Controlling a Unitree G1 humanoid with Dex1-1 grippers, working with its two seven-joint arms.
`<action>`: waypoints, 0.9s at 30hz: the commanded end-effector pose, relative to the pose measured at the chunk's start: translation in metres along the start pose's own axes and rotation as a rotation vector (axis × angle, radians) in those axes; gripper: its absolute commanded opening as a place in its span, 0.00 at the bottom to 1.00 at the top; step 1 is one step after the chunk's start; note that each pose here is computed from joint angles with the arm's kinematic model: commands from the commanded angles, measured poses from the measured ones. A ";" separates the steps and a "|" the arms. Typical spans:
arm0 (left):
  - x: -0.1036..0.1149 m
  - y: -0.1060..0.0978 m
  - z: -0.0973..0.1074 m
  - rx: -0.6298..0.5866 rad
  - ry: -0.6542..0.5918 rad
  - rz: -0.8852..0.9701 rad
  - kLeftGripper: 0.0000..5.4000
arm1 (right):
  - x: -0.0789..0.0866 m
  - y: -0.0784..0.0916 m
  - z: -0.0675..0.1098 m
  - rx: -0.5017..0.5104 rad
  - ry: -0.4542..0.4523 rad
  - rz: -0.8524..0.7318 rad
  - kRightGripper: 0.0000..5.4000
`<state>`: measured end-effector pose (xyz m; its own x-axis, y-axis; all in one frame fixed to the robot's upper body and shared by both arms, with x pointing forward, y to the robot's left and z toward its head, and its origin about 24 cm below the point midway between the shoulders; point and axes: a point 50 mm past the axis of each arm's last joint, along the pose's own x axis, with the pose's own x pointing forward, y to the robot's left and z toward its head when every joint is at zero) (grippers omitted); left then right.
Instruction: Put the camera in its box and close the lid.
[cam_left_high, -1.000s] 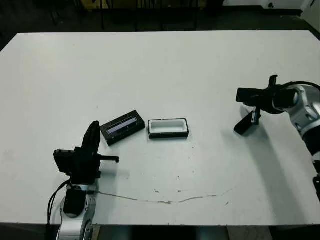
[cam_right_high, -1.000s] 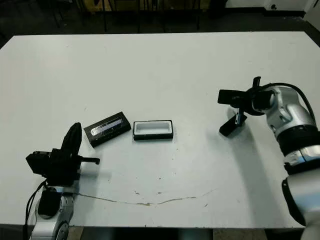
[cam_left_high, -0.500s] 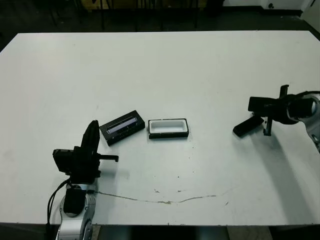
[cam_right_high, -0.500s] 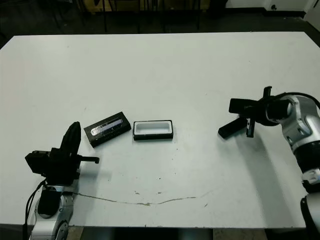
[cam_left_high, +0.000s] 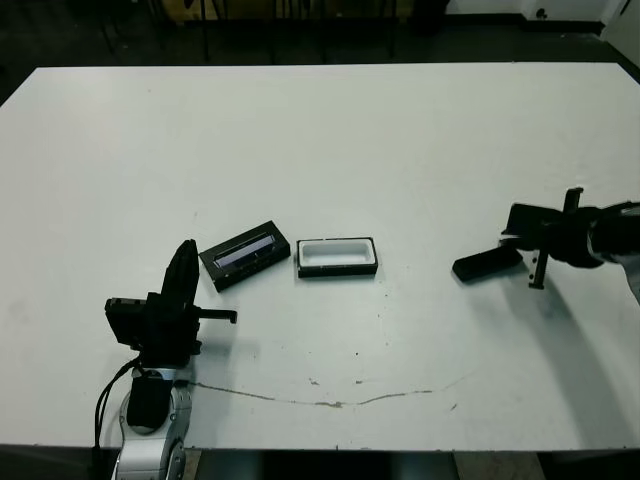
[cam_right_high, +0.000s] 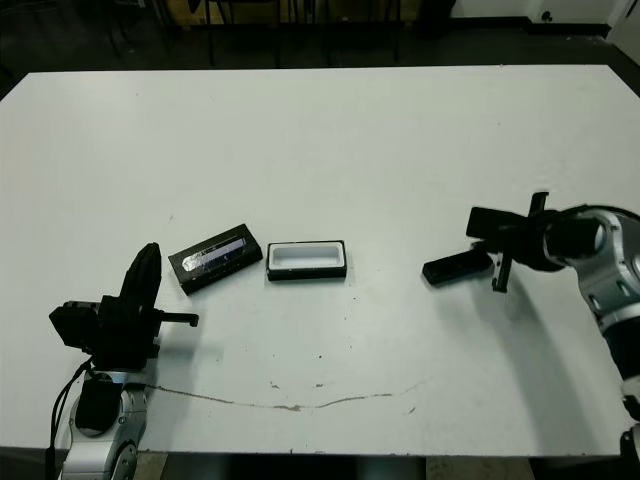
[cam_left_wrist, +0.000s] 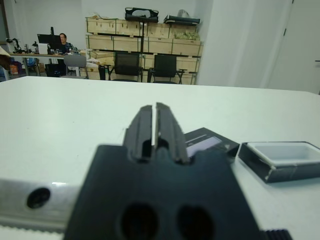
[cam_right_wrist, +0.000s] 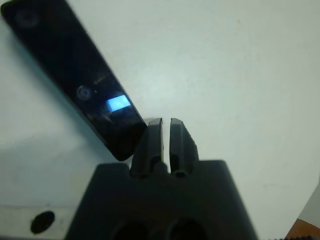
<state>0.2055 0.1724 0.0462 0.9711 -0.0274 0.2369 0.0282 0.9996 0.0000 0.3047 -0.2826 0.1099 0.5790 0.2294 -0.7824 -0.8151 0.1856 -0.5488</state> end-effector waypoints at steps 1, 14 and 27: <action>-0.004 0.003 -0.004 0.014 0.033 0.005 0.00 | -0.001 0.018 -0.011 0.002 0.028 0.081 0.00; -0.004 0.002 -0.004 0.018 0.032 0.007 0.00 | -0.061 0.025 0.037 0.057 -0.017 0.132 0.00; -0.003 0.002 -0.005 0.017 0.036 0.014 0.00 | -0.059 0.040 0.048 0.131 -0.043 0.193 0.00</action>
<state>0.2050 0.1721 0.0464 0.9714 -0.0216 0.2364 0.0192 0.9997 0.0123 0.2409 -0.2363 0.1577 0.4429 0.3160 -0.8390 -0.8928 0.2409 -0.3806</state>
